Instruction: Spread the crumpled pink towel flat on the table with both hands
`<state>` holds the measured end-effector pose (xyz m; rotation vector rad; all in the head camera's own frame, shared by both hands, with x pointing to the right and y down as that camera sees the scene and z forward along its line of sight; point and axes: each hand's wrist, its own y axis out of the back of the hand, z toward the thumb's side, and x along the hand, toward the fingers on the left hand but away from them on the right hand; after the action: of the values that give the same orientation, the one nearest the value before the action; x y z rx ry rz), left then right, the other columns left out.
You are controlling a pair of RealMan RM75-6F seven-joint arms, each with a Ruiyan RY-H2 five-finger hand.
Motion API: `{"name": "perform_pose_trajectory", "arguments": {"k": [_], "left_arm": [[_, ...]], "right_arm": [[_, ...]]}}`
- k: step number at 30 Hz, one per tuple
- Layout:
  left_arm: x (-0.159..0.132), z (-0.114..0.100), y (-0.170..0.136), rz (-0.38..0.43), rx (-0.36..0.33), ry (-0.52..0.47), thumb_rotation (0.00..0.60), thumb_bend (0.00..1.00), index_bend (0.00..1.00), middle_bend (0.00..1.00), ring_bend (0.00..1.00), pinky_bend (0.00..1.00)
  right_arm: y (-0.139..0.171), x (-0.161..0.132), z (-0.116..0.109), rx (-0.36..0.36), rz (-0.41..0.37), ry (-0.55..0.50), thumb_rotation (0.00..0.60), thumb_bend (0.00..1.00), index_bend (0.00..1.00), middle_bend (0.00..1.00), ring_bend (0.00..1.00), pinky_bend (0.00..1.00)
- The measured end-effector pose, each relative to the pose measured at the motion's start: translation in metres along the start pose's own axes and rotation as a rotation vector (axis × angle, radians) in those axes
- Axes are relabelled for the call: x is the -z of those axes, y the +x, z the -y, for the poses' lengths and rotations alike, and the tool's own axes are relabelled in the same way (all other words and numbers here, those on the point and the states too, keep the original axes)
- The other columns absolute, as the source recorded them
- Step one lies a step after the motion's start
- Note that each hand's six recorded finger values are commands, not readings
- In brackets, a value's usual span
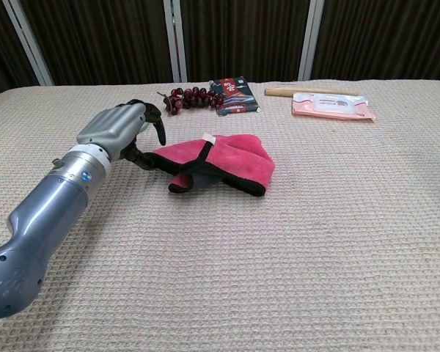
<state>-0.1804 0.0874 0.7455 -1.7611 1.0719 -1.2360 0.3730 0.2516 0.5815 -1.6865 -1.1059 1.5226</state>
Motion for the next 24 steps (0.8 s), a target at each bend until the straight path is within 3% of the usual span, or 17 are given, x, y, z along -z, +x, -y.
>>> {"name": "perform_pose_trajectory", "arguments": {"k": [12,18,24], "left_arm": [[0.015,0.000,-0.001,-0.023,-0.007,0.010,0.600,0.37,0.52,0.15,0.00,0.00],[0.006,0.001,0.001,-0.003,-0.007,0.007,0.600,0.47,0.60,0.16,0.00,0.00],[0.000,0.000,-0.001,0.019,-0.018,0.004,0.600,0.51,0.60,0.16,0.00,0.00]], "right_arm": [[0.001,-0.001,0.000,-0.002,-0.001,0.001,0.600,0.26,0.00,0.00,0.00,0.00],[0.002,-0.002,0.000,-0.004,-0.001,0.001,0.600,0.26,0.00,0.00,0.00,0.00],[0.002,-0.001,0.001,-0.006,0.002,-0.001,0.600,0.26,0.00,0.00,0.00,0.00]]}}
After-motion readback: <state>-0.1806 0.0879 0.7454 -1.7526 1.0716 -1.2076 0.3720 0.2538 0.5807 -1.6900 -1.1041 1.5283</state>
